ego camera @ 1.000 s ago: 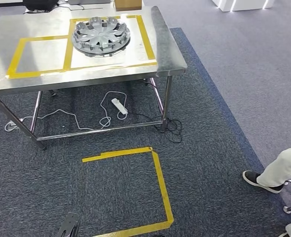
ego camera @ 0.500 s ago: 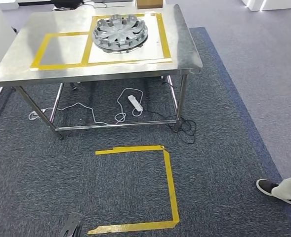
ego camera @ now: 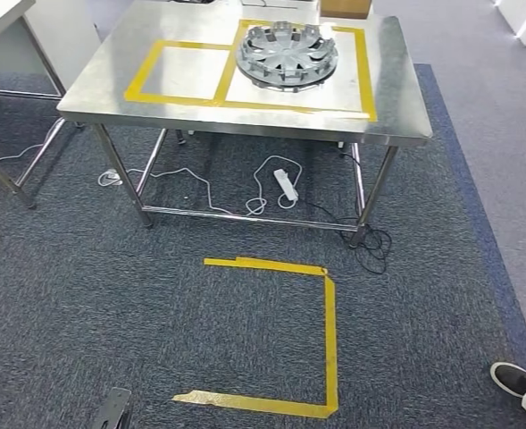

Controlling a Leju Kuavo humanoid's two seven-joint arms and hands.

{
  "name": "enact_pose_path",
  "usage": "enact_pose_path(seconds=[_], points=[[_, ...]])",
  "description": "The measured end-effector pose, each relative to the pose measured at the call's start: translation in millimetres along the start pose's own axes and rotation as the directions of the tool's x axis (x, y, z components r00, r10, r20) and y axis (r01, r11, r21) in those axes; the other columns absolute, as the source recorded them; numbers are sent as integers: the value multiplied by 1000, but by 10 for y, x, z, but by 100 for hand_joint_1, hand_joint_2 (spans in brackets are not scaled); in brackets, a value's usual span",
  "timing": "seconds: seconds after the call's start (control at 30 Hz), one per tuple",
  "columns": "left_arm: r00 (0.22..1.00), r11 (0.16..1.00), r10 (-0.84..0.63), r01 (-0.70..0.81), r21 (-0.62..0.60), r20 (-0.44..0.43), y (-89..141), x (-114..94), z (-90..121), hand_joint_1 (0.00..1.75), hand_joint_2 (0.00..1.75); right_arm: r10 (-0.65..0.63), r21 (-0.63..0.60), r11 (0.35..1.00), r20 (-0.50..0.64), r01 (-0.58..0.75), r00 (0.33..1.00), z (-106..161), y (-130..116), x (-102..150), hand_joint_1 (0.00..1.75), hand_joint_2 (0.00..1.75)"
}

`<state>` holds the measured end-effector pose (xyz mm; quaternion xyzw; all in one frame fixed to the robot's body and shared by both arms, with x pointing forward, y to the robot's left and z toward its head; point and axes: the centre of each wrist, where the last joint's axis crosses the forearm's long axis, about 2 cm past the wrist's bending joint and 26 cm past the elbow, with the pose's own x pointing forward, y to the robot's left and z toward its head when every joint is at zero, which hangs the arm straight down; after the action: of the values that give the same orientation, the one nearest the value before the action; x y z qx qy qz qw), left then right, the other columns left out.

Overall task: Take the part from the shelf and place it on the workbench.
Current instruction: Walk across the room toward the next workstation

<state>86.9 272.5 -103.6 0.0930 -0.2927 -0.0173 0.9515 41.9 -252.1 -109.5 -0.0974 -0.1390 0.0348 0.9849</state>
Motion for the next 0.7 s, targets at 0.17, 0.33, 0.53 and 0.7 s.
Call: enact_pose_path(seconds=[0.17,0.33,0.53,0.7], points=[[999,999,35,-35,16,-22,5,-184,80,0,0,76,15,997,14,-76,997,11,22,-27,0,0],[996,997,67,-65,40,-50,31,-372,165,0,0,162,29,986,50,-163,986,7,43,31,0,0],[993,994,97,-93,57,-70,28,-449,205,0,0,221,34,974,77,-225,972,4,59,87,0,0],[991,992,110,-105,70,-73,36,-459,209,0,0,244,33,968,103,-249,964,-7,66,191,0,0]])
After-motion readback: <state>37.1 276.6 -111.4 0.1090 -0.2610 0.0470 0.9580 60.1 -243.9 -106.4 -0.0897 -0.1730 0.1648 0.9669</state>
